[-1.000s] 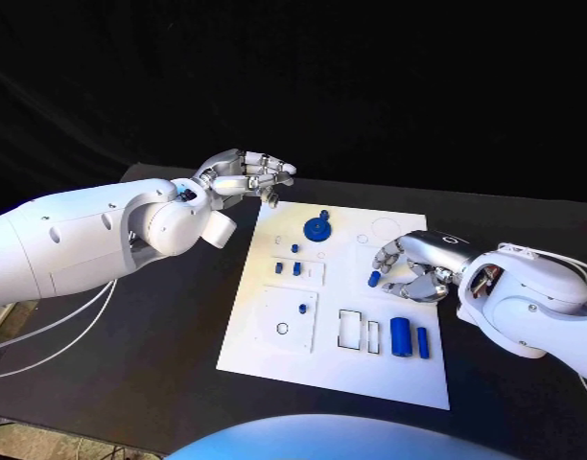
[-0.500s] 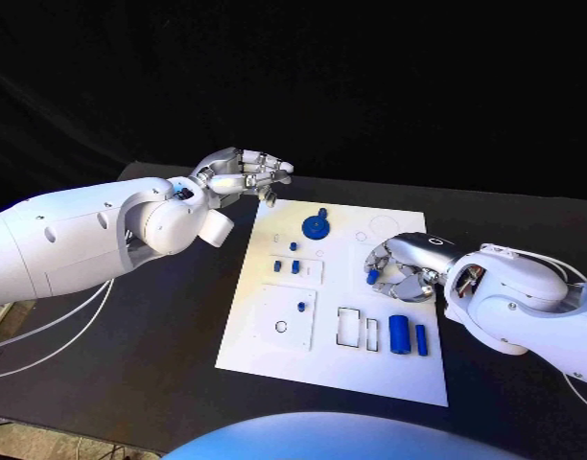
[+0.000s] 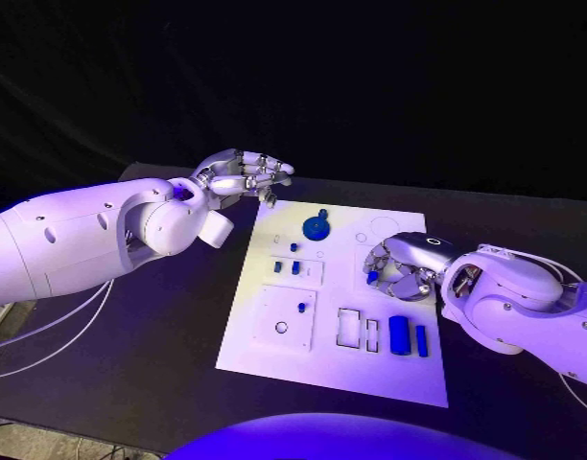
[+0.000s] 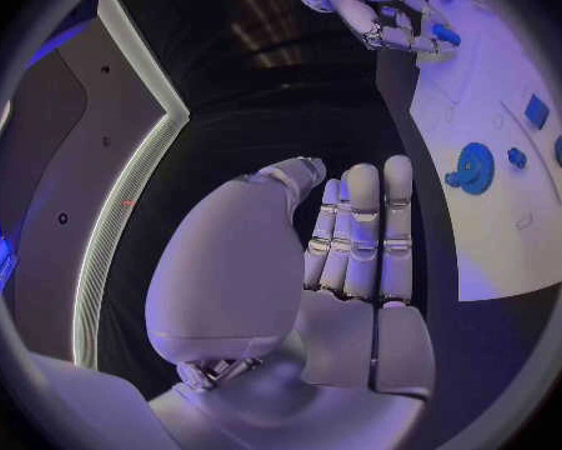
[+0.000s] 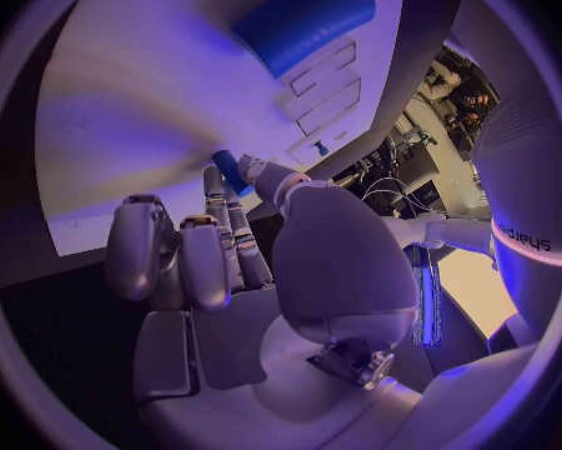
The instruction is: Assemble the parts on the task board
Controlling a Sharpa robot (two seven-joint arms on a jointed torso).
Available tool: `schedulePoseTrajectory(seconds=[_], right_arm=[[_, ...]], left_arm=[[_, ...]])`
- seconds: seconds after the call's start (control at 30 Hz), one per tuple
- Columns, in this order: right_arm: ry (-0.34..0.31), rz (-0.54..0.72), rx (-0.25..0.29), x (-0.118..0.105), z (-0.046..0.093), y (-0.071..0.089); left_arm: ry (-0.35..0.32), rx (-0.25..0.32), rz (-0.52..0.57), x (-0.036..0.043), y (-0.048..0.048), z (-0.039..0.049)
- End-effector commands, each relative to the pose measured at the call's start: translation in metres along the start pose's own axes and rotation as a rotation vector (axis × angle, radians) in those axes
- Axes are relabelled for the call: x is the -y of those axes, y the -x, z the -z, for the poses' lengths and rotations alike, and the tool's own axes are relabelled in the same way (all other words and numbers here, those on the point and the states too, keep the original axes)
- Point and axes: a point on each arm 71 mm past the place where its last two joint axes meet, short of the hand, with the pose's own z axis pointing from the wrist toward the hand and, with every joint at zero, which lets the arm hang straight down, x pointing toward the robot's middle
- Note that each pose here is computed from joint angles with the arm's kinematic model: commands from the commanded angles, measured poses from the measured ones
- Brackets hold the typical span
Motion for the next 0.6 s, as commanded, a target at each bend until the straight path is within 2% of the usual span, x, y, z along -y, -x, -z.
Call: schedulePoseTrajectory(seconds=[0.03, 0.6], right_arm=[[-0.003, 0.014, 0.01, -0.0006, -0.0006, -0.0004], [0.005, 0.01, 0.093, -0.0023, 0.002, 0.005]], left_arm=[[-0.003, -0.023, 0.005, 0.0007, -0.0028, -0.0003], [0.002, -0.024, 0.005, 0.0003, -0.002, 0.0]])
